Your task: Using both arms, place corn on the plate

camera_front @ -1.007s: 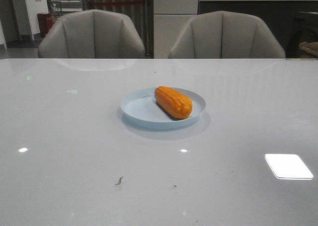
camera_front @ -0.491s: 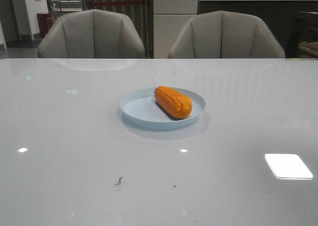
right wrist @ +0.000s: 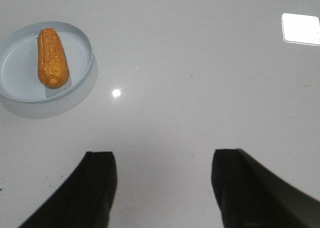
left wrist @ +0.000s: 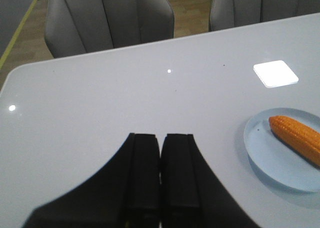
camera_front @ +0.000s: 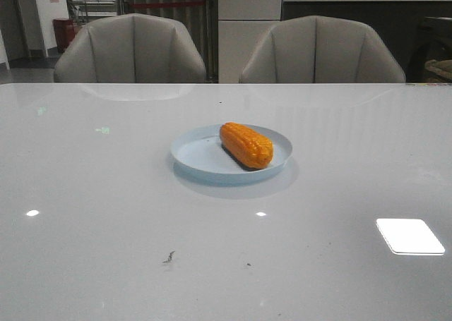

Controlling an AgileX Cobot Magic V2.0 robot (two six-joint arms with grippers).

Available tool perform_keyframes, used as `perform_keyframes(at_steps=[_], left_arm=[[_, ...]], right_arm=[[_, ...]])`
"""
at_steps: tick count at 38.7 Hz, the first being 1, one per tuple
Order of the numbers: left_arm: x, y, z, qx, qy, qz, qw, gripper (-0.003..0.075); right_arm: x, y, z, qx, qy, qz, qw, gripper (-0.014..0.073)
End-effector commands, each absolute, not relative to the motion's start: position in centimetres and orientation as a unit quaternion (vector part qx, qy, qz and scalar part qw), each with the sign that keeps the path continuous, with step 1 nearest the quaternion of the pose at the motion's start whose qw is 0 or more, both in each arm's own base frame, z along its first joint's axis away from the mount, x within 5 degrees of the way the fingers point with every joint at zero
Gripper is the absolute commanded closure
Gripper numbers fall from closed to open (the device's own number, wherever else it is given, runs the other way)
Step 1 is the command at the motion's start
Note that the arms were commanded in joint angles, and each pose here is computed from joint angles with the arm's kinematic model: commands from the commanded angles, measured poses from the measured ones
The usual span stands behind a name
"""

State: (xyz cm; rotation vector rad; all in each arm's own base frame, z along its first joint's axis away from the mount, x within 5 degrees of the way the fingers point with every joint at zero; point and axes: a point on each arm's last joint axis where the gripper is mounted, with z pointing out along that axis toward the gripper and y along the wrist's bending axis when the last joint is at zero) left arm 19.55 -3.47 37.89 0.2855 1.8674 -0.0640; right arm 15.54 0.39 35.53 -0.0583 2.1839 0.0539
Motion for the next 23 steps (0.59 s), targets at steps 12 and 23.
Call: perform_keyframes(at_steps=[12, 23], left_arm=[[8.7, -0.9, 35.3, 0.072, 0.601, 0.010, 0.796, 0.0626], [4.5, -0.3, 30.8, 0.055, 0.561, 0.027, 0.825, 0.0626]], right_arm=[[15.8, 0.3, 37.1, -0.023, 0.861, 0.017, 0.508, 0.0076], [15.8, 0.3, 37.1, -0.023, 0.861, 0.017, 0.508, 0.0076]])
